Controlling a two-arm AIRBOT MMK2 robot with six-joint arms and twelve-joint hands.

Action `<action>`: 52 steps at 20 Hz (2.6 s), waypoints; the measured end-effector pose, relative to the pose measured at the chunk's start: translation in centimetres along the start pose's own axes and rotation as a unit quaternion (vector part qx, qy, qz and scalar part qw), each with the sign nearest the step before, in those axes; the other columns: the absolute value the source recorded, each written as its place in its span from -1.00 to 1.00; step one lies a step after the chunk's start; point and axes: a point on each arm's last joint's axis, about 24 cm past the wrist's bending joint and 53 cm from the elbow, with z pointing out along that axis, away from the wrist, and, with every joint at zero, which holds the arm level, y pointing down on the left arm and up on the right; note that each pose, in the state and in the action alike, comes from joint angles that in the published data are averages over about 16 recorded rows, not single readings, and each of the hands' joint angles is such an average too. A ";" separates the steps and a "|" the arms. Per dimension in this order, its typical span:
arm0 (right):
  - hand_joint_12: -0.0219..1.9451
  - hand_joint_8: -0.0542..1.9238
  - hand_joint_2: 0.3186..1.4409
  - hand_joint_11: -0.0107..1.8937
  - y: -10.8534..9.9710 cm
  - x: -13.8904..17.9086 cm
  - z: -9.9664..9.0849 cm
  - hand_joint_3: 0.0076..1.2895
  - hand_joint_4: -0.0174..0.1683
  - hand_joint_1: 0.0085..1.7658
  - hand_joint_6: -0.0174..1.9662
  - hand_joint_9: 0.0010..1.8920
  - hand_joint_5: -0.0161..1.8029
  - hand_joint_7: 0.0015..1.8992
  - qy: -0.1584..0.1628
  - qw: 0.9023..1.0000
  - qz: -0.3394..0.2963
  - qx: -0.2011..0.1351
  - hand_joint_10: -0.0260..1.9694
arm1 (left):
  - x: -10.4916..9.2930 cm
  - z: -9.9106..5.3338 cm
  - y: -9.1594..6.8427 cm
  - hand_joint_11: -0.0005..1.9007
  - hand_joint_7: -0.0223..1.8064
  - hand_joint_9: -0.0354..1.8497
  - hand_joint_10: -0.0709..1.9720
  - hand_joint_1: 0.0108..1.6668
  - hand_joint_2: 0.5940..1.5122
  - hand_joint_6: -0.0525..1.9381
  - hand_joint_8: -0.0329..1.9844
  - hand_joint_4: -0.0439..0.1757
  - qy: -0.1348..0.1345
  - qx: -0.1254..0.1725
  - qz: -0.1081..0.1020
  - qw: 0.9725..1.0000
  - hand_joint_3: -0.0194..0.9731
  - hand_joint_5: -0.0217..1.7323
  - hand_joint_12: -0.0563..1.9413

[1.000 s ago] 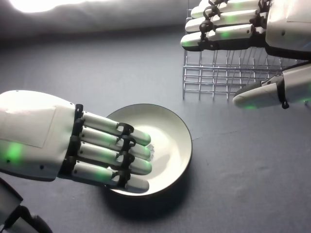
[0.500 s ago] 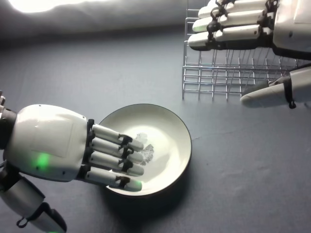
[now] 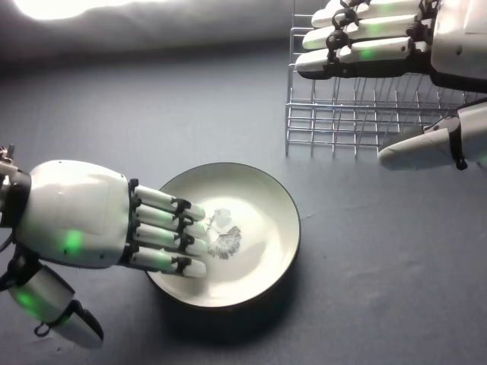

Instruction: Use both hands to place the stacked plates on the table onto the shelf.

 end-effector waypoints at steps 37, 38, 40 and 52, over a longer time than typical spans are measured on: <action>-0.48 -0.93 0.54 -0.97 0.1 0.3 0.1 -0.99 -0.76 -0.73 -0.96 -0.81 -0.71 -0.78 0.007 0.999 -0.035 -0.020 -0.96 | 3.0 0.6 1.5 -0.98 -0.97 -0.95 -0.93 -1.00 0.21 -0.97 -0.99 -0.68 0.036 0.000 -0.016 0.999 -0.94 -0.98 -0.93; -0.48 -0.93 0.52 -0.97 0.3 0.4 0.1 -0.99 -0.76 -0.69 -0.96 -0.82 -0.71 -0.78 0.009 0.999 -0.038 -0.022 -0.96 | 2.9 1.0 1.4 -0.98 -0.98 -0.95 -0.93 -1.00 0.21 -0.97 -0.99 -0.68 0.035 0.003 -0.016 0.999 -0.94 -0.98 -0.93; -0.47 -0.93 0.48 -0.97 0.5 0.7 0.1 -0.99 -0.76 -0.60 -0.96 -0.82 -0.72 -0.79 0.015 0.998 -0.046 -0.029 -0.96 | 2.6 1.7 1.0 -0.98 -0.98 -0.95 -0.93 -0.99 0.22 -0.98 -0.99 -0.68 0.031 0.007 -0.015 0.999 -0.94 -0.98 -0.93; -0.60 -0.93 0.10 -0.97 2.1 4.0 0.1 -0.99 -0.76 0.12 -0.96 -0.93 -0.85 -0.91 0.070 0.987 -0.113 -0.090 -0.96 | 0.6 5.1 -0.2 -0.98 -0.98 -0.94 -0.93 -0.99 0.22 -0.98 -0.99 -0.69 0.010 0.026 -0.003 1.000 -0.94 -0.99 -0.93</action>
